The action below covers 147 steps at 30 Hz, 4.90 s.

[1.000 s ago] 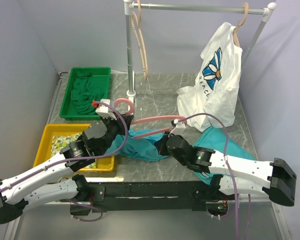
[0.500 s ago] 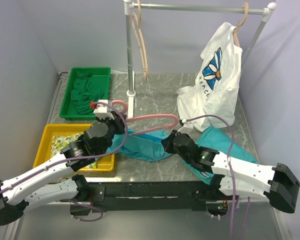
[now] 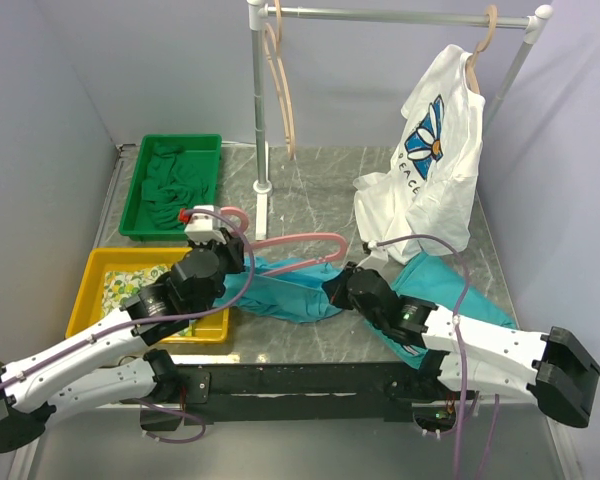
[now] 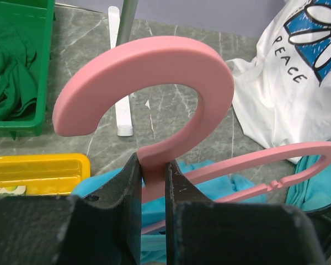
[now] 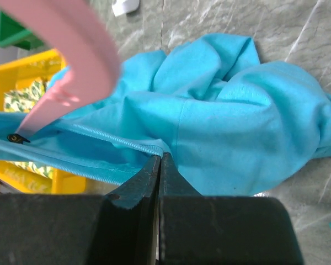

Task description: Place the t-shirt on the hanger

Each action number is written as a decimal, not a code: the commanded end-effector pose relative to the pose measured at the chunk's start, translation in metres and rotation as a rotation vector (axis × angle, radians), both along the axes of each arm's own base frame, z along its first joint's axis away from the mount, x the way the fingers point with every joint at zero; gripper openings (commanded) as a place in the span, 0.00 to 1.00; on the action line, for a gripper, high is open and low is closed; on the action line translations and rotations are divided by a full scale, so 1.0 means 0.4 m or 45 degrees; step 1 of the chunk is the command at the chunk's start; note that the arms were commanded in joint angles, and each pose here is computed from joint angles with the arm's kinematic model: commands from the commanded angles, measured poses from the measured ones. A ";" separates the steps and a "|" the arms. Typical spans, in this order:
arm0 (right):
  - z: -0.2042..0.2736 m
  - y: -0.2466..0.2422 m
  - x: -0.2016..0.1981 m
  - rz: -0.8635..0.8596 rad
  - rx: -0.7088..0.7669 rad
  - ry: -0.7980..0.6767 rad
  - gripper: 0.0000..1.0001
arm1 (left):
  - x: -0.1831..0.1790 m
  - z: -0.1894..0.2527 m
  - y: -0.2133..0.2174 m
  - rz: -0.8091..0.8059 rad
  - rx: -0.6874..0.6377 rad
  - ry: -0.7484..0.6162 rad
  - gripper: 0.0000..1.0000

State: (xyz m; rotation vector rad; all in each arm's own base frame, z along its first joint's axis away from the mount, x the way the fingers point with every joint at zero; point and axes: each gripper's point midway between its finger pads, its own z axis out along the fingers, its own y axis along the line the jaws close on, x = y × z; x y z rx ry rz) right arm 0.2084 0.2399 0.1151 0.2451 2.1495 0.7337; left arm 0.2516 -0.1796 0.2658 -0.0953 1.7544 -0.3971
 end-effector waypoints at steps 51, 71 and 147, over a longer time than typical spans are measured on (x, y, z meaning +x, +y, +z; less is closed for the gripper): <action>0.620 -0.179 0.079 0.038 -0.268 -0.427 0.00 | 0.008 0.283 0.103 0.066 0.454 -0.314 0.01; 0.817 0.137 0.085 0.365 -0.206 -0.547 0.01 | -0.011 0.335 -0.034 -0.136 -0.022 -0.380 0.01; 0.466 0.001 -0.079 0.755 -0.365 -0.605 0.00 | -0.043 0.274 0.041 -0.254 -0.033 -0.245 0.82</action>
